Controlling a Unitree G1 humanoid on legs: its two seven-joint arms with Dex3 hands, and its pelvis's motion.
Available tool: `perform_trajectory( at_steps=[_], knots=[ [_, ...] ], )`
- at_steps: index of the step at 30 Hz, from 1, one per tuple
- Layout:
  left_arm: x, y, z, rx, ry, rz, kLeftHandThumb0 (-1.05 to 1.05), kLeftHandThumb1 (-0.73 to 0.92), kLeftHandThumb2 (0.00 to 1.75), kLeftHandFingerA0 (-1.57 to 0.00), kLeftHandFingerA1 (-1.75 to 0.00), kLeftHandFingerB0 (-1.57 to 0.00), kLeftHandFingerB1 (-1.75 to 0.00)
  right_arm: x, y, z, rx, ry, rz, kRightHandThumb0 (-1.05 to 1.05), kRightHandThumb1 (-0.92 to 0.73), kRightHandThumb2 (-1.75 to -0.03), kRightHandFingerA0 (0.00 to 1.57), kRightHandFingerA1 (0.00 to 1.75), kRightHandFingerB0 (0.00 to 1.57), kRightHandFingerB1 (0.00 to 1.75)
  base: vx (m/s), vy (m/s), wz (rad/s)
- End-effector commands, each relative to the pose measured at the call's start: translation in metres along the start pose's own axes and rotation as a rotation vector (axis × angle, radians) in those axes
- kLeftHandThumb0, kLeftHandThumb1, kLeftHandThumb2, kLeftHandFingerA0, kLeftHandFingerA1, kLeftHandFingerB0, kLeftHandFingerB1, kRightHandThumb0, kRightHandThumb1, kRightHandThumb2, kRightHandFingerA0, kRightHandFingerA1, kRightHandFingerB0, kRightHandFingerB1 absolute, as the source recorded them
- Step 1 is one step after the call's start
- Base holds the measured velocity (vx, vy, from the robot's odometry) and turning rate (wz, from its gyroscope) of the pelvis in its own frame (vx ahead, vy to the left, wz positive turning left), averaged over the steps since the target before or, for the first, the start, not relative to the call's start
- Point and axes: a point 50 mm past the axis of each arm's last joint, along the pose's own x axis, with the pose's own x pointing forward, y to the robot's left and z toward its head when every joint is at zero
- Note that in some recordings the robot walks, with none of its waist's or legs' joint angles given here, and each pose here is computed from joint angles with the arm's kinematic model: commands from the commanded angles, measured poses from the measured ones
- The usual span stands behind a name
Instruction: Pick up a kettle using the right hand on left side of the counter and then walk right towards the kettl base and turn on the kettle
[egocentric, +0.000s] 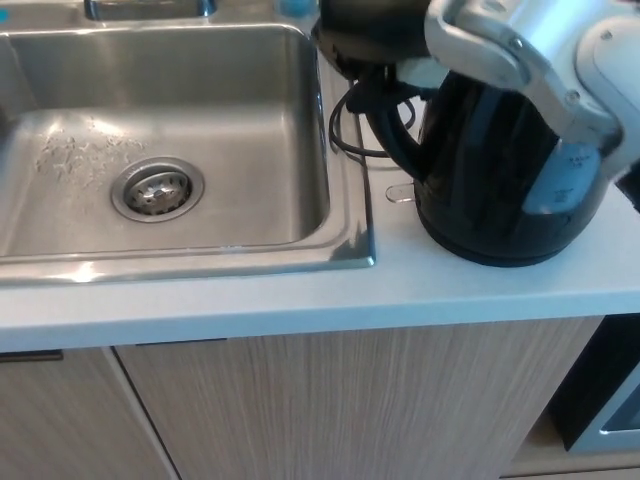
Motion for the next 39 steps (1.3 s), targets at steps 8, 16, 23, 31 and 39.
perform_trajectory(
  at_steps=[8,16,23,31,39],
  knots=[
    [-0.004,0.004,0.003,0.020,-0.030,0.008,-0.10,0.48,1.14,-1.13,-1.10,-1.01,-0.98,-0.030,-0.013,0.008,-0.098,-0.139,-0.224,-0.74,-0.92,-0.67,0.77,0.81,0.78,0.65,0.00,0.000,0.00],
    [-0.005,0.006,0.003,0.017,-0.039,0.034,-0.10,0.48,1.15,-1.11,-1.10,-1.00,-0.97,-0.050,-0.017,-0.011,-0.237,-0.134,-0.269,-0.79,-0.92,-0.69,0.85,0.77,0.78,0.58,0.00,0.000,0.00],
    [-0.003,0.007,0.003,0.006,-0.031,0.025,-0.09,0.49,1.15,-1.12,-1.10,-1.00,-0.97,-0.077,-0.019,-0.014,-0.241,-0.175,-0.279,-0.81,-0.71,-1.05,0.83,0.82,0.72,0.67,0.00,0.000,0.00],
    [-0.003,0.009,0.004,0.017,-0.038,0.029,-0.08,0.47,1.16,-1.12,-1.10,-1.00,-0.97,-0.088,-0.002,-0.012,-0.196,-0.193,-0.242,-0.76,-0.91,-0.67,0.87,0.76,0.71,0.55,0.00,0.000,0.00],
    [0.000,0.009,0.004,0.019,-0.041,0.040,-0.10,0.47,1.14,-1.12,-1.08,-1.00,-0.97,-0.097,0.011,-0.012,-0.172,-0.202,-0.205,-0.74,-0.90,-0.65,0.83,0.68,0.74,0.54,0.00,0.000,0.00]
  ],
)
